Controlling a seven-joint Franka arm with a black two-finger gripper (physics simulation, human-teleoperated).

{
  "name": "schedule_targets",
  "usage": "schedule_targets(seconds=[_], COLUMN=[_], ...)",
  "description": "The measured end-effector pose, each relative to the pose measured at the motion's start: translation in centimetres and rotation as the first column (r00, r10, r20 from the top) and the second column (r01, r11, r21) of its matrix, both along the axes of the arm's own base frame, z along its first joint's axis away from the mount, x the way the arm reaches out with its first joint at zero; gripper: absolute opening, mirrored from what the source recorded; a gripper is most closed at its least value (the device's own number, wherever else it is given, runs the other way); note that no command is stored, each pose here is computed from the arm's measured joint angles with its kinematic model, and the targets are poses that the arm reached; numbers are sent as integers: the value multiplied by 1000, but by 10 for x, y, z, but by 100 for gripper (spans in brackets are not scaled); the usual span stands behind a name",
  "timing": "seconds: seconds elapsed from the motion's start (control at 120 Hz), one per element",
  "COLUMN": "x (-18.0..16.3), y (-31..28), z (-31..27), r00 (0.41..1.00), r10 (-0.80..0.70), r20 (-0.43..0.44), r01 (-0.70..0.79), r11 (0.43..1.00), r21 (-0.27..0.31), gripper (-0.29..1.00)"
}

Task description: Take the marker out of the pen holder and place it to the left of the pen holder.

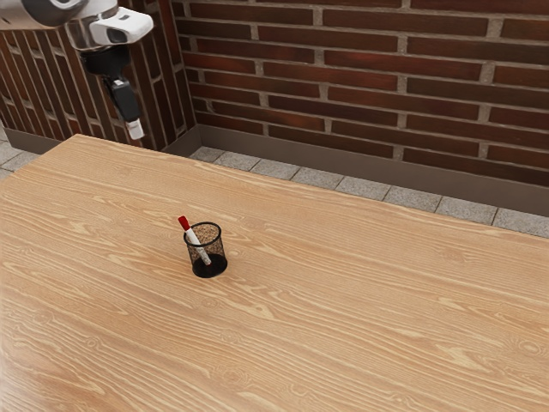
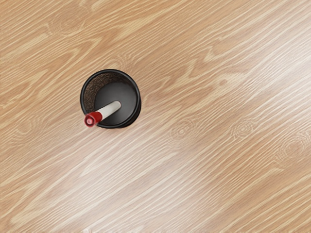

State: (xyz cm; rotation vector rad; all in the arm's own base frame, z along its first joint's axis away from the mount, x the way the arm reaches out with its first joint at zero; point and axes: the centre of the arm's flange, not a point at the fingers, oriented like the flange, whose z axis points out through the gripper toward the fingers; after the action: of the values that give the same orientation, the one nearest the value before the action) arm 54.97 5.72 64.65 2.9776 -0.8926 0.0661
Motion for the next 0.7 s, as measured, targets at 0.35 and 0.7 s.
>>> schedule_targets(seconds=[0.35, 0.7], x=[2, 20], y=[-15, -122], z=[11, -208], r00=[986, 420], r10=[-166, -908], r20=[28, -1], r01=[166, 904], r11=[986, 418], r21=[1, -89], gripper=[70, 70])
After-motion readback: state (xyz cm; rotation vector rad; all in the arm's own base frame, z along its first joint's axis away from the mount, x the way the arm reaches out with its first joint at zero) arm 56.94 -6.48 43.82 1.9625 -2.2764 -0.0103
